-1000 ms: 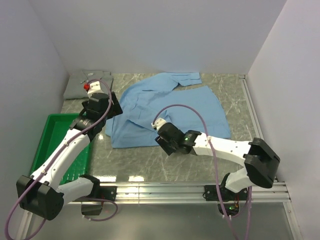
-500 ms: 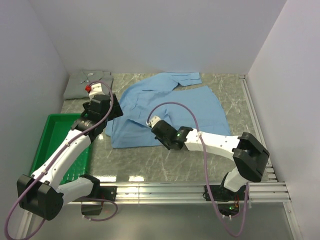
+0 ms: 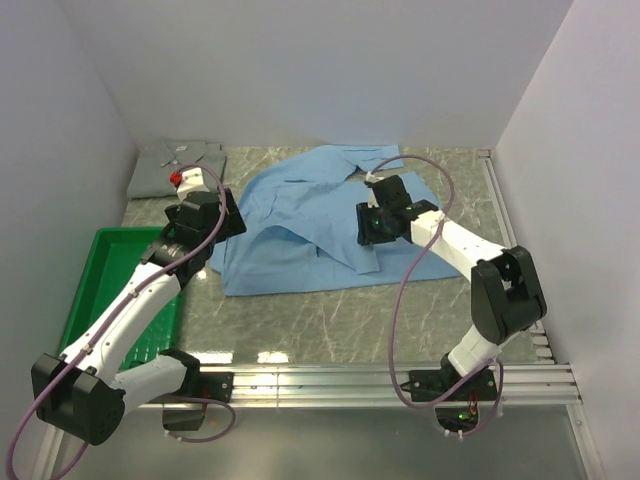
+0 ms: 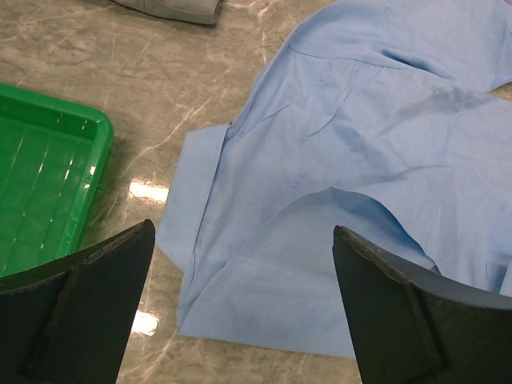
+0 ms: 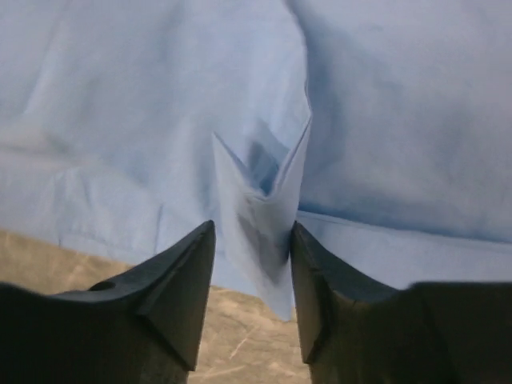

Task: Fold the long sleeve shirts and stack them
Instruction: Fold the shirt

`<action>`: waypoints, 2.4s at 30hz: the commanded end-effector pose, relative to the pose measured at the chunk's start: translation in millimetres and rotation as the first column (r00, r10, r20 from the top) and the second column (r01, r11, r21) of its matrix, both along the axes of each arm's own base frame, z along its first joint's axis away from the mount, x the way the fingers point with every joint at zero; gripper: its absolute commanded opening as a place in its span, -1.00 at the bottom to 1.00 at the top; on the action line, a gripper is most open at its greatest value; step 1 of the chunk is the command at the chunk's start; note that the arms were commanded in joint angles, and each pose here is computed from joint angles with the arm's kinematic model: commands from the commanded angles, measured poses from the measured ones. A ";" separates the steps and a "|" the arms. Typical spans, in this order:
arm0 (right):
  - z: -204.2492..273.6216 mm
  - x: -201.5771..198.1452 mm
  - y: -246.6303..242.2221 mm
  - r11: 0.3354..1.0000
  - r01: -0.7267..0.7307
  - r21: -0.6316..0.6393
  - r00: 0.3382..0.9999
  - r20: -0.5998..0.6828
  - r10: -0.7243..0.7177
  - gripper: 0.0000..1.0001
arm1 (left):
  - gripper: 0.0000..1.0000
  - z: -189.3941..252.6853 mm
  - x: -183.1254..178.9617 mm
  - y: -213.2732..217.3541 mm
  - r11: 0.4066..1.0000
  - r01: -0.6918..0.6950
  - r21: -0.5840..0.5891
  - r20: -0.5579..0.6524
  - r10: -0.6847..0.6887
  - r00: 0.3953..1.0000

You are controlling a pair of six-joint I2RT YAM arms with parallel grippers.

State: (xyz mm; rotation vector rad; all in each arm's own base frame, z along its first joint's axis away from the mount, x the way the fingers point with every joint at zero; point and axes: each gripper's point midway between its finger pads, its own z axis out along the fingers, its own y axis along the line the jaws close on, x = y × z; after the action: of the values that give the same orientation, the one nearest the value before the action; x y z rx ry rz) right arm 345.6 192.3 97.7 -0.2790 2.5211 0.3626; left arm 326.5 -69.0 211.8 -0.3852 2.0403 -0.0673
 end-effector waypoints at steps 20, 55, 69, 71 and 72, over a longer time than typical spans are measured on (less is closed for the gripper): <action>-3.0 14.4 -20.3 0.883 0.456 -0.109 0.889 0.090 -0.448 0.29 | 0.99 1.7 4.8 -3.2 1.000 0.018 0.011 0.015 -0.018 1.000; -28.3 23.6 -43.4 0.785 0.564 -0.255 0.825 0.132 -0.550 -1.00 | 0.99 3.1 2.1 -4.9 1.000 0.031 0.004 0.019 -0.031 0.999; 151.2 30.5 -38.5 0.866 0.489 0.102 0.816 0.296 -0.496 -1.00 | 0.99 2.6 2.1 -3.5 1.000 0.023 0.007 0.019 -0.023 1.000; 172.0 22.7 -37.9 0.879 0.446 0.167 0.819 0.319 -0.476 -1.00 | 0.99 2.7 2.1 -3.3 1.000 0.022 0.008 0.019 -0.022 1.000; 180.0 20.4 -37.3 0.888 0.422 0.185 0.822 0.336 -0.460 -1.00 | 0.99 2.9 2.3 -3.9 1.000 0.025 0.006 0.020 -0.025 0.999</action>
State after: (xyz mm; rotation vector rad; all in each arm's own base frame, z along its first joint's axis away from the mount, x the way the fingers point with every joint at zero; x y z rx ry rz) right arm 372.3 155.2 245.8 0.3200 2.1685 0.1380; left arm 327.1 -70.1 207.5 -0.3648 2.0566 -0.0582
